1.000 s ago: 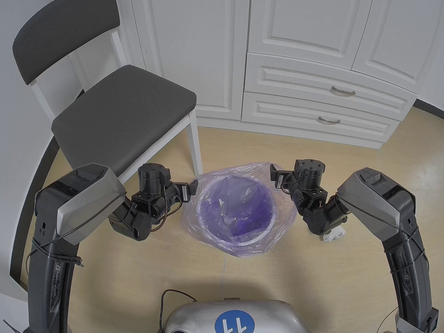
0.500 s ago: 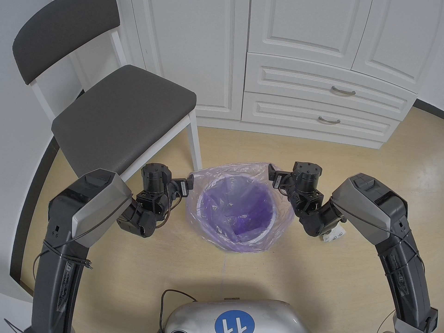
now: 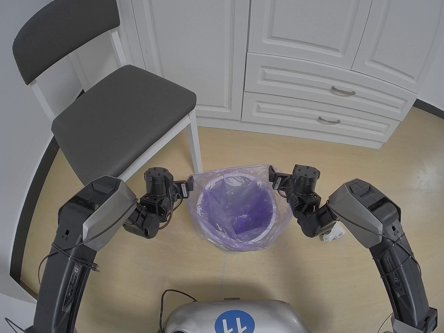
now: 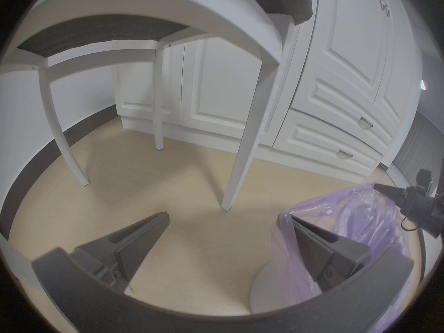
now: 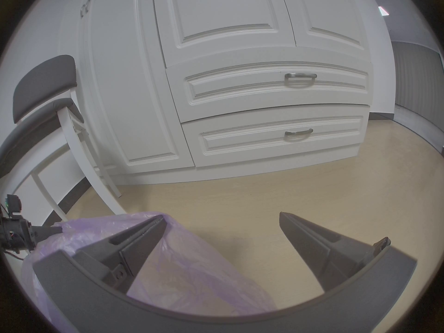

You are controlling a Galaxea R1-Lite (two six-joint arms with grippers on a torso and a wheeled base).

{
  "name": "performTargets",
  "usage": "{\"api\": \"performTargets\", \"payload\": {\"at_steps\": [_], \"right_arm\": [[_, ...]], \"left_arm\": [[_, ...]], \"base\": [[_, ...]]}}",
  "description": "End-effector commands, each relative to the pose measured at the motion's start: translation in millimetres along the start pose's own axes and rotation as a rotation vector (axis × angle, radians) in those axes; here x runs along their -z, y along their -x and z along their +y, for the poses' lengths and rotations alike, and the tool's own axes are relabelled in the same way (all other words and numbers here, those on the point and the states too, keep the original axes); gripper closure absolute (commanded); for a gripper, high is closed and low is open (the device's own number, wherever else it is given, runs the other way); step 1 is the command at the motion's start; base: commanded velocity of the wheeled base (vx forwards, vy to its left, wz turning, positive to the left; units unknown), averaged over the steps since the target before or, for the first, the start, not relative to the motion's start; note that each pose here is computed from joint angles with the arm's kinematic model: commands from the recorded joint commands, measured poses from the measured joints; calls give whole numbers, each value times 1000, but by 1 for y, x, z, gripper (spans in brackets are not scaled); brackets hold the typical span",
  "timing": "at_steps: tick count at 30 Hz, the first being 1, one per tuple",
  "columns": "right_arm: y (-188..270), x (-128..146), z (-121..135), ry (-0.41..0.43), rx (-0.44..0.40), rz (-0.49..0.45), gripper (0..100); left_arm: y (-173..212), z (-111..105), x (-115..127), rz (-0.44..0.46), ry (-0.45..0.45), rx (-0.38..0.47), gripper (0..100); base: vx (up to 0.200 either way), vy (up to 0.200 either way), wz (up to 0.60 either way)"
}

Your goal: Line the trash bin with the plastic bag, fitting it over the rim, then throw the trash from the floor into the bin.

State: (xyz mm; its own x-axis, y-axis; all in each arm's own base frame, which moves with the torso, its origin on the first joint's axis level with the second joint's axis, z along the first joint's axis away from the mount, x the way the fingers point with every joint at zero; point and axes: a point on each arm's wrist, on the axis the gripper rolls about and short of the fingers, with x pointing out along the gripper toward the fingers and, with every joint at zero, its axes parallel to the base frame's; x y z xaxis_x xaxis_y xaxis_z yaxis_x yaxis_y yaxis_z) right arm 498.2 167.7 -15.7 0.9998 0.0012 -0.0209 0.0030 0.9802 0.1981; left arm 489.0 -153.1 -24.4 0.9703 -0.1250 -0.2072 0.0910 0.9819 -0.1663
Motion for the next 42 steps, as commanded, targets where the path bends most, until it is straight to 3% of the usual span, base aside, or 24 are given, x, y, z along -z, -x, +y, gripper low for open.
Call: {"api": "performTargets", "payload": {"at_steps": [1,10,24,33,36,42], "right_arm": [[-3,15,-7,12,14,29,0],[-1,21,-12,25,23,66,0],[36,26,11,83,-20,195,0],[37,18,12,83,-20,180,0],[42,-1,5,147,1,174,0],[60,-14,1,218,0,212,0]], "left_arm": [[-1,3,12,48,-10,-25,0],[4,7,14,113,-21,-55,0],[34,5,-27,93,-30,-42,0],[44,7,-29,125,-66,-40,0],[76,9,-32,220,-160,55,0],[92,-7,-30,253,-183,138,0]], "base": [[0,0,0],[0,0,0],[0,0,0],[0,0,0],[0,0,0],[0,0,0]]}}
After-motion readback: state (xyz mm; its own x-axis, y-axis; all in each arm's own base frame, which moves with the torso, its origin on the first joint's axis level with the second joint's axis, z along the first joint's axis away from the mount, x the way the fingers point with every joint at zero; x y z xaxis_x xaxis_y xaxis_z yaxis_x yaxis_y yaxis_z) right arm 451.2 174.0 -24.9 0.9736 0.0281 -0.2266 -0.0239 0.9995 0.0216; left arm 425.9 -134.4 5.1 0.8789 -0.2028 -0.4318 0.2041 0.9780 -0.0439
